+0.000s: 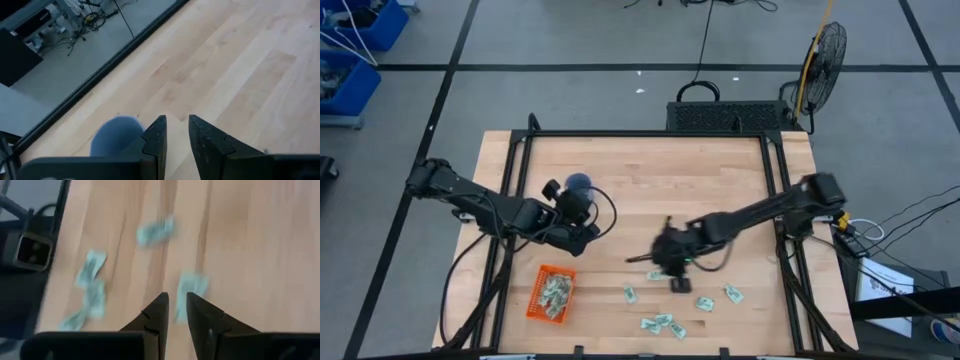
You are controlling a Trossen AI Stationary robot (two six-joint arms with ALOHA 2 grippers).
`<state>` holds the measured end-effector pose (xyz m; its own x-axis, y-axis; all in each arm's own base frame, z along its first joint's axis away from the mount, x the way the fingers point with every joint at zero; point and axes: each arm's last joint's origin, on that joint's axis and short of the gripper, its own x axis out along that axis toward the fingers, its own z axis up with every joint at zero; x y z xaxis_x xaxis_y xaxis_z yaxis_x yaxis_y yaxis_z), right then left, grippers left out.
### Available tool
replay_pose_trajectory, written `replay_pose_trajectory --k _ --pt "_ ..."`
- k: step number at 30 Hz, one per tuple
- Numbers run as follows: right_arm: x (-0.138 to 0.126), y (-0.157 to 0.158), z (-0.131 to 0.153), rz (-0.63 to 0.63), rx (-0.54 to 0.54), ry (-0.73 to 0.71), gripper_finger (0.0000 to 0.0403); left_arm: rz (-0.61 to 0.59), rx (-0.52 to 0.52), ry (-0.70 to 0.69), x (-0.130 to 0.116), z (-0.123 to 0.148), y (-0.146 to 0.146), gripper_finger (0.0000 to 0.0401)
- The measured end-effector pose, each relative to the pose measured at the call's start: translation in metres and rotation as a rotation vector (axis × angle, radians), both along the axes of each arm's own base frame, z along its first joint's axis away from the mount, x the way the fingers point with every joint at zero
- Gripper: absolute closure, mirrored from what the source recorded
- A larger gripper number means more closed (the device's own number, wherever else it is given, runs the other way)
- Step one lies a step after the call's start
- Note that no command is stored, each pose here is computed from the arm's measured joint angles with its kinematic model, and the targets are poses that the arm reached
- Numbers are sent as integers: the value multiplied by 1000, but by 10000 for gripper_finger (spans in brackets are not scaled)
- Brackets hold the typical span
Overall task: Pick and place Stevia / Truvia into bins
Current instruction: Put the stevia packet into the orange bin
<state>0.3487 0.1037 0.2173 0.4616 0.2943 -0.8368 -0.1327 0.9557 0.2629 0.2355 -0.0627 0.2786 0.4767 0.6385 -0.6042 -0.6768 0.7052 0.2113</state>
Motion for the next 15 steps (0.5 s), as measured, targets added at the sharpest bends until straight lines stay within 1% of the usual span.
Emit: replay_pose_trajectory --k 2,7,12,15 --pt "-27 3 -4 -58 28 86 336 -3 -10 3 0 0 0 313" --pt "-83 19 -14 -206 131 219 317 -2 -15 -6 1 0 0 313" --pt "-127 29 -22 -397 227 353 295 9 -26 -44 5 1 2 313" --pt "-147 34 -34 -491 242 436 287 19 -29 -50 6 2 4 313"
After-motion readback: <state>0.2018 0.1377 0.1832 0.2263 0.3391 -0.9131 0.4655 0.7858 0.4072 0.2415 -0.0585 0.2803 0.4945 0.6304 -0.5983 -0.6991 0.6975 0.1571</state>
